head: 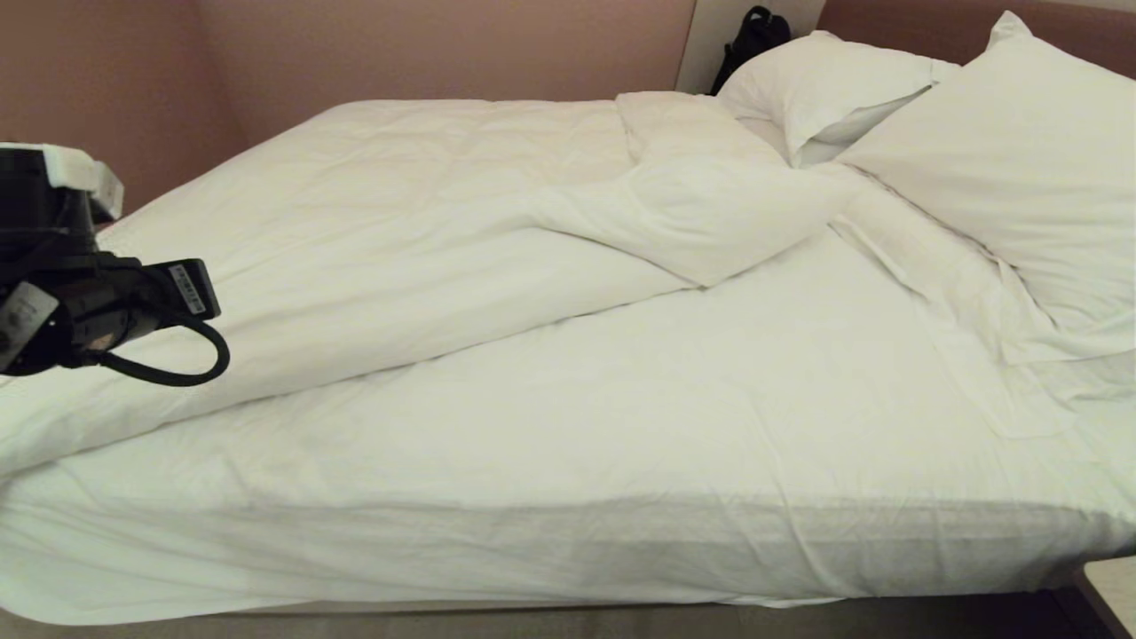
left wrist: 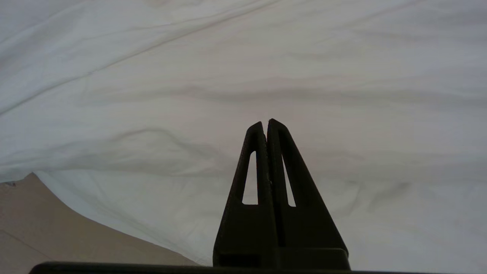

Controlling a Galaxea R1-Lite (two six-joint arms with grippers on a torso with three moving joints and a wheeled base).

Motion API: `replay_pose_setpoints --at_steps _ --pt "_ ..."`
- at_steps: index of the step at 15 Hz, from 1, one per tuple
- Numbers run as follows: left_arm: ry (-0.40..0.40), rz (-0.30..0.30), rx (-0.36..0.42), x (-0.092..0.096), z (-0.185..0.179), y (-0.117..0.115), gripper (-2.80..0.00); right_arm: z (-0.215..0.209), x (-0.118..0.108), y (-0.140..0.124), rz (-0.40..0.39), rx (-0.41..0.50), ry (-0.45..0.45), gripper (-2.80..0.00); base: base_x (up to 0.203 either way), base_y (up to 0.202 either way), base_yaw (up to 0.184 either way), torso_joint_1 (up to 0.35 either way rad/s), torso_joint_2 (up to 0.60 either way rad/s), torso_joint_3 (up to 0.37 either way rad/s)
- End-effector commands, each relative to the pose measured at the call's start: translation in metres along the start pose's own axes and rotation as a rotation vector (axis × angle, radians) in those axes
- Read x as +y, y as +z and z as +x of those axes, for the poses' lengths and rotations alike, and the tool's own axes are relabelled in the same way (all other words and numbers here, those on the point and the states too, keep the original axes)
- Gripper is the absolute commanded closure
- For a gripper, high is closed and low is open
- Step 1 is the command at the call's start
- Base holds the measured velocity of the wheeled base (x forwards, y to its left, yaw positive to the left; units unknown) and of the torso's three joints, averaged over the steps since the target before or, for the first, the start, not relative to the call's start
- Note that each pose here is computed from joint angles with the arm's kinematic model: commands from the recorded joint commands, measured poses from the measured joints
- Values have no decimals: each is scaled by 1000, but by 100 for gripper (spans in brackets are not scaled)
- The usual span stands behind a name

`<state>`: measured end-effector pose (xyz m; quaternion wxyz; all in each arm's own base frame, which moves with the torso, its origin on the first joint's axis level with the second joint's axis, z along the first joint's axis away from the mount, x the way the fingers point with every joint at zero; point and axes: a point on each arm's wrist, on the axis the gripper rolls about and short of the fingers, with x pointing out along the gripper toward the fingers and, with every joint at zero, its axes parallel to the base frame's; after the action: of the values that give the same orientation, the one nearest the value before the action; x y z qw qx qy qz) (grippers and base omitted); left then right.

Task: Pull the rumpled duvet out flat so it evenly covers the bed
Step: Flatten the corners of the folded blanket

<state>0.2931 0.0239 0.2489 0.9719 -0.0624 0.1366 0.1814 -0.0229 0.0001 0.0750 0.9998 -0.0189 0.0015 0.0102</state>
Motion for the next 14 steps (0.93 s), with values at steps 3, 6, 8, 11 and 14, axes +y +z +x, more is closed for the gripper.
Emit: replay_pose_setpoints --at_steps 3,6,8,11,14 --pt "6 -7 -14 -9 43 -7 0 0 0 0 0 1 1 0 0 0 0 0 0 0" --pt "9 -51 -38 -8 51 -5 0 0 0 0 0 1 1 0 0 0 0 0 0 0" --pt "7 -120 -45 -8 49 -1 0 0 0 0 0 1 1 0 0 0 0 0 0 0" --pt "8 -143 -27 -8 52 -6 0 0 0 0 0 1 1 0 0 0 0 0 0 0" --pt "-3 -138 -31 -12 51 -4 0 0 0 0 0 1 1 0 0 0 0 0 0 0"
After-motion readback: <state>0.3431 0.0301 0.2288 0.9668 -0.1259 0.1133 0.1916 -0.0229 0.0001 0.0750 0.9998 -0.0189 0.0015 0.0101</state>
